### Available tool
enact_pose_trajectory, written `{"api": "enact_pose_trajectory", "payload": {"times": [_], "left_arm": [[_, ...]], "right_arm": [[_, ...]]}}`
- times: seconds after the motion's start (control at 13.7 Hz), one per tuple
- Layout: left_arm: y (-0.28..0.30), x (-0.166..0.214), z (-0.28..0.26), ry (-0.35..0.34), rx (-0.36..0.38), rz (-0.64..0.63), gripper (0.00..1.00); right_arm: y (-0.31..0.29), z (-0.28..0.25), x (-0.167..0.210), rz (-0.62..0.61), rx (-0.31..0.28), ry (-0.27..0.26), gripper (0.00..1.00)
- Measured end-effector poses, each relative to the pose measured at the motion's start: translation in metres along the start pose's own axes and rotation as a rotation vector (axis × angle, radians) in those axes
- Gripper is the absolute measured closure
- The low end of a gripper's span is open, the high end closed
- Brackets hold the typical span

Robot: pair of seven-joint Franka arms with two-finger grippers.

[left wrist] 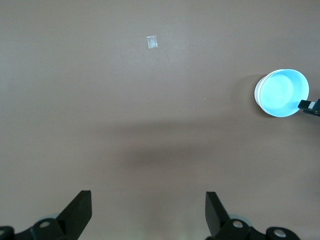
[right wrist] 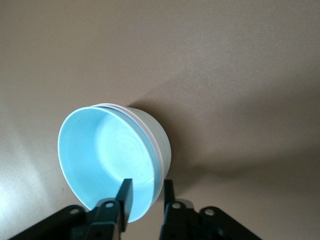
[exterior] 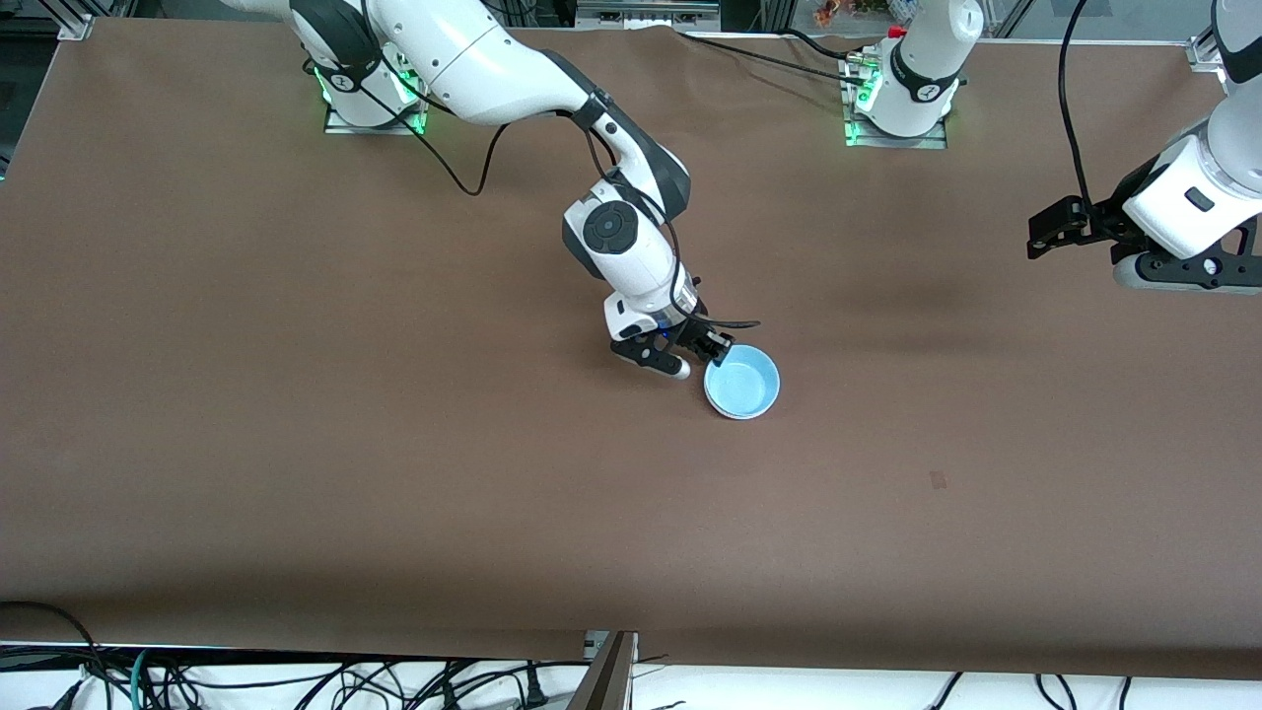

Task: Stack pink and blue bowls on white bowl

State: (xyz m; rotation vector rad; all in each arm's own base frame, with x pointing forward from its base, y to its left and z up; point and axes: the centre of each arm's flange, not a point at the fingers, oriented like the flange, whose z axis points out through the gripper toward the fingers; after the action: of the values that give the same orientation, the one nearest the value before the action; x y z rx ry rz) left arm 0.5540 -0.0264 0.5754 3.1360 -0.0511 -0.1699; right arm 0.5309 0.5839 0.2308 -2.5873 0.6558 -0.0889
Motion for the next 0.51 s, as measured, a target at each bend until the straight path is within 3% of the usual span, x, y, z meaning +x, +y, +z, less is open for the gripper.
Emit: {"api": "enact_pose_trajectory", "payload": {"times": [0.36, 0.44, 0.51], "left_arm": [[0.0, 0.0, 0.0, 0.0, 0.0, -0.001, 0.0], [0.0, 0.0, 0.0, 0.0, 0.0, -0.001, 0.0], [-0.001, 0.0, 0.0, 0.0, 0.0, -0.001, 0.0]], "right_arm": [[-0.024, -0.027, 0.013, 0.009, 0.061, 0.032, 0.09], [-0.03, -0.04, 0.024, 0.009, 0.076, 0.058, 0.02], [-0.034, -0.055, 0.037, 0.011, 0.072, 0.084, 0.02]]}}
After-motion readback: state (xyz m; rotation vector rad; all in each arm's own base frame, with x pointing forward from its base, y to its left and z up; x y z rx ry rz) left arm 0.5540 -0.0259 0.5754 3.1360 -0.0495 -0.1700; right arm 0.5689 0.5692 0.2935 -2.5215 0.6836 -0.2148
